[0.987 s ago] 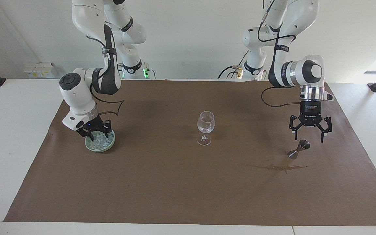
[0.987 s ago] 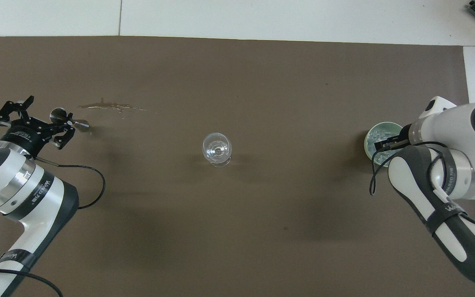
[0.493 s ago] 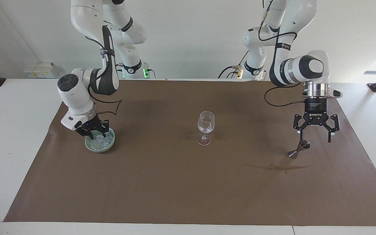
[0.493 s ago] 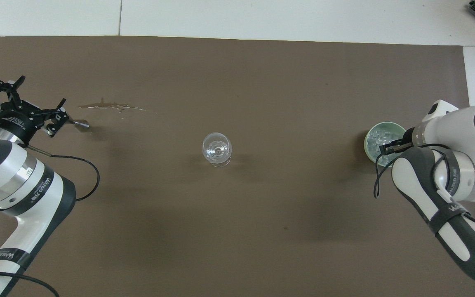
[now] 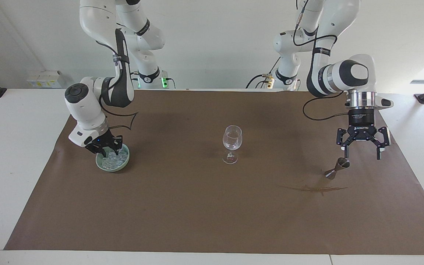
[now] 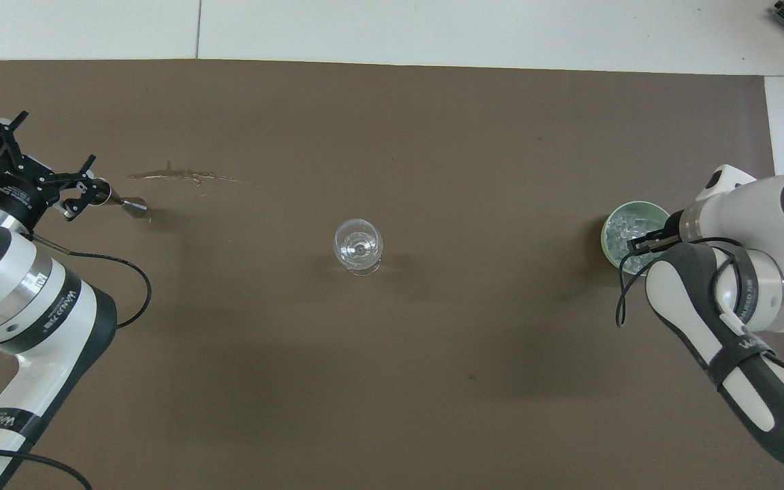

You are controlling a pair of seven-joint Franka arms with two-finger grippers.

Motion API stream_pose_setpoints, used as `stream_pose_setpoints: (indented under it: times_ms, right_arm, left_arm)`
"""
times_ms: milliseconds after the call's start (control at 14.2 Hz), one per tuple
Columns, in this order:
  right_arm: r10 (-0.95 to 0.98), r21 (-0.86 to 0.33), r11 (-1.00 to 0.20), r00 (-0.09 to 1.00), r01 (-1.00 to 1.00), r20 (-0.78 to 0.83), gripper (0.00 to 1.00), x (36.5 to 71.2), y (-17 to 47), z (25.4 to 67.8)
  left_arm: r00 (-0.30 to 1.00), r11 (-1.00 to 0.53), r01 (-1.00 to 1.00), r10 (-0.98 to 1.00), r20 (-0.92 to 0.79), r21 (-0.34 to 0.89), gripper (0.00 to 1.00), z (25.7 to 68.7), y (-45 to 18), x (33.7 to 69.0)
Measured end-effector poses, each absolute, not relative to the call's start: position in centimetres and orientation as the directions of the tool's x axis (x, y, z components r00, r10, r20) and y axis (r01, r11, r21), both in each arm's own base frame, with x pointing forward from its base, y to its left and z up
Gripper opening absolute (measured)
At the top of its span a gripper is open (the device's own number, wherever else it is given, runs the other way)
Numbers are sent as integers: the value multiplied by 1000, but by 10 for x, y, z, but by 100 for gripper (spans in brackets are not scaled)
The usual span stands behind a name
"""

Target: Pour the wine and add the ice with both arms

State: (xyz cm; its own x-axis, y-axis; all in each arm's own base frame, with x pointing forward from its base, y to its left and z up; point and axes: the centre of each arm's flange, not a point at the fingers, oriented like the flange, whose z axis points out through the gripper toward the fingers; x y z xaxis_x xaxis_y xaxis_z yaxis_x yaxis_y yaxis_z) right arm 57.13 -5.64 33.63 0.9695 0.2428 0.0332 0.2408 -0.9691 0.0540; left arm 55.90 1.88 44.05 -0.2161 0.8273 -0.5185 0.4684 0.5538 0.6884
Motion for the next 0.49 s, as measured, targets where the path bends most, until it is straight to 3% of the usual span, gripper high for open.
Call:
stream_pose_setpoints:
  times_ms: [493]
  right_arm:
    - [242, 54, -969, 970, 240, 34, 37, 571, -57, 337]
  left_arm:
    - [-198, 481, 480, 874, -443, 734, 100, 442, 21, 556]
